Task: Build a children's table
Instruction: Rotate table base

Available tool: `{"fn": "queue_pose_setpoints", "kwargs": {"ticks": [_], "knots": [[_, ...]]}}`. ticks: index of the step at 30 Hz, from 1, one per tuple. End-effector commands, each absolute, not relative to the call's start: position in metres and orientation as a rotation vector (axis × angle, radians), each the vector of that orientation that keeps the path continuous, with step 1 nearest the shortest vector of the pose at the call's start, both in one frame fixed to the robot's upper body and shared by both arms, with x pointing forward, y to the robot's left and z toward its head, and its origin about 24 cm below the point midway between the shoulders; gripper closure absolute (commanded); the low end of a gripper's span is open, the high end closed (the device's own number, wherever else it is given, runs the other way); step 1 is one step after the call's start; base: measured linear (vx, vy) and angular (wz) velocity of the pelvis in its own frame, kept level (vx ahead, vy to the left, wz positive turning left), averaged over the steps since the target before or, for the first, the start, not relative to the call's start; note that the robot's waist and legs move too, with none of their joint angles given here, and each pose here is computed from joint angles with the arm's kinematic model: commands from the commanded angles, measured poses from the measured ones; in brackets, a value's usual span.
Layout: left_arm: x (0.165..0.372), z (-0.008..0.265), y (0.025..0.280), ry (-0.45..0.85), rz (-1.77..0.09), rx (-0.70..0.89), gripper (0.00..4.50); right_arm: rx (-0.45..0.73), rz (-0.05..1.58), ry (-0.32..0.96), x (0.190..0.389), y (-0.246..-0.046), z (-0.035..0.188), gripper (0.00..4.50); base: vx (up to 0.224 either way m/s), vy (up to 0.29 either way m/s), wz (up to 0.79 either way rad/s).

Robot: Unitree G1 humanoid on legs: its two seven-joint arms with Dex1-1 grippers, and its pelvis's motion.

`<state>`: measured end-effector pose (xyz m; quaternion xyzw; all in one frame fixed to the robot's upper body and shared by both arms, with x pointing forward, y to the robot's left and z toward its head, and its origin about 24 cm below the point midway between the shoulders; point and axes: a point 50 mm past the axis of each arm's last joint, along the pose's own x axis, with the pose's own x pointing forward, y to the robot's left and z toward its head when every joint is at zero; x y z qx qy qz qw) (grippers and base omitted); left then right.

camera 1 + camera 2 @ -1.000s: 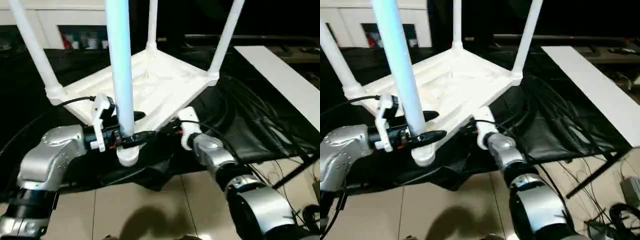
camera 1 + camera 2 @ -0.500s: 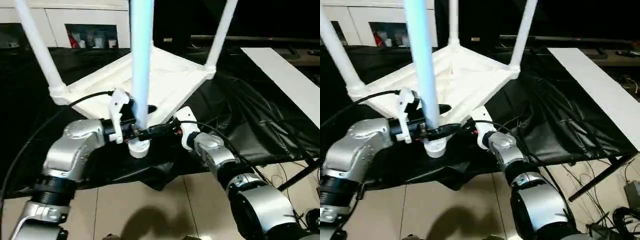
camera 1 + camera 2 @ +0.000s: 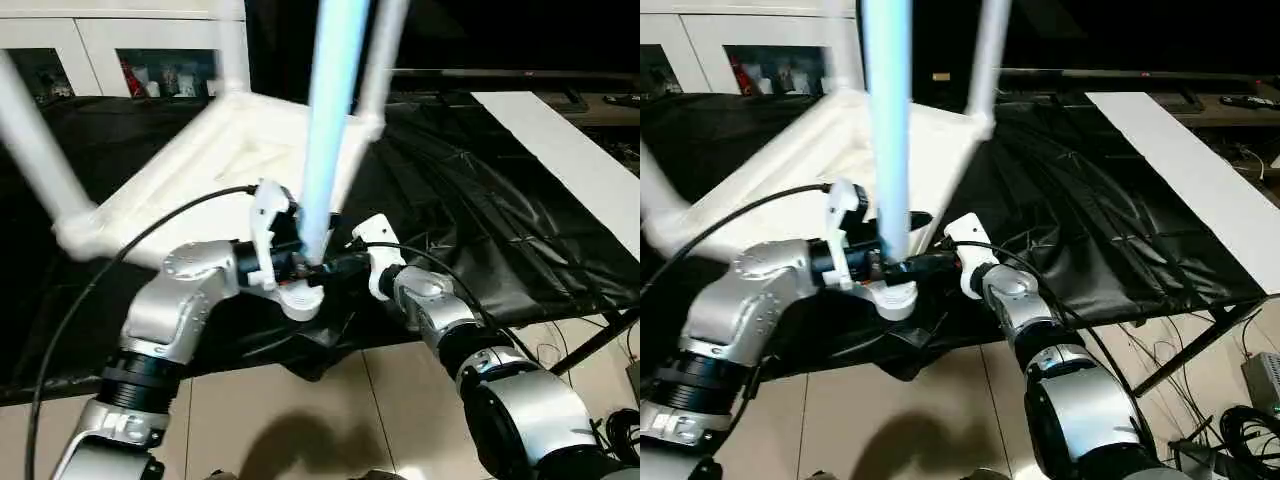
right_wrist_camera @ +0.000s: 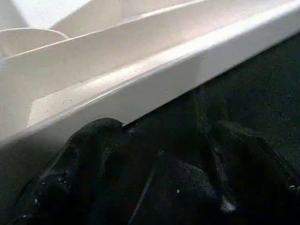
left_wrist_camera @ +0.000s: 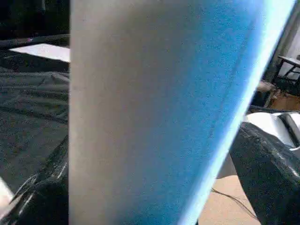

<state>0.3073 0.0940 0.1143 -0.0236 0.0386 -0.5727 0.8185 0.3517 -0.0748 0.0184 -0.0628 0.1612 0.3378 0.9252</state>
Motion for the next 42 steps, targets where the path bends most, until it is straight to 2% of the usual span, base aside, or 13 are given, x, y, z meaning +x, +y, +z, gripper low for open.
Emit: {"fn": "queue_pose_setpoints", "kwargs": {"ticks": [1,4,7,10,12,16,23,28,31,32,33,35,42], "knots": [[0.307,0.119,0.063,0.056,-1.293,-0.001,0.07,-0.157,0.774,0.279,0.350,-0.047,0.027,0.67,0.000,0.000,0.00],[0.323,0.116,0.071,0.053,-1.153,0.081,0.07,-0.181,0.707,0.281,0.354,-0.056,0.027,0.67,0.000,0.000,0.00],[0.340,0.115,0.090,0.056,-1.003,0.174,0.07,-0.182,0.594,0.281,0.360,-0.079,0.027,0.67,0.000,0.000,0.00],[0.345,0.116,0.102,0.060,-0.961,0.190,0.07,-0.151,0.530,0.261,0.364,-0.096,0.030,0.67,0.000,0.000,0.00],[0.345,0.116,0.104,0.061,-0.958,0.191,0.07,-0.140,0.520,0.257,0.364,-0.099,0.031,0.67,0.000,0.000,0.00],[0.357,0.112,0.128,0.082,-0.824,0.242,0.07,-0.084,0.472,0.182,0.367,-0.118,0.040,0.67,0.000,0.000,0.00],[0.371,0.111,0.154,0.084,-0.672,0.327,0.07,-0.011,0.450,0.078,0.364,-0.129,0.050,0.67,0.000,0.000,0.00],[0.376,0.116,0.156,0.042,-0.614,0.310,0.07,0.005,0.455,0.046,0.357,-0.131,0.049,0.67,0.000,0.000,0.00],[0.373,0.122,0.147,-0.020,-0.638,0.239,0.07,0.008,0.459,0.043,0.351,-0.132,0.048,0.67,0.000,0.000,0.00],[0.370,0.126,0.141,-0.077,-0.652,0.150,0.07,-0.005,0.465,0.048,0.346,-0.133,0.047,0.67,0.000,0.000,0.00],[0.369,0.126,0.140,-0.084,-0.653,0.136,0.07,-0.009,0.466,0.048,0.345,-0.133,0.046,0.67,0.000,0.000,0.00],[0.355,0.124,0.138,-0.120,-0.663,-0.001,0.07,-0.007,0.466,0.082,0.335,-0.135,0.045,0.67,0.000,0.000,0.00],[0.321,0.105,0.156,-0.130,-0.510,-0.071,0.07,0.003,0.460,0.084,0.306,-0.135,0.045,0.67,0.000,0.000,0.00]]}}
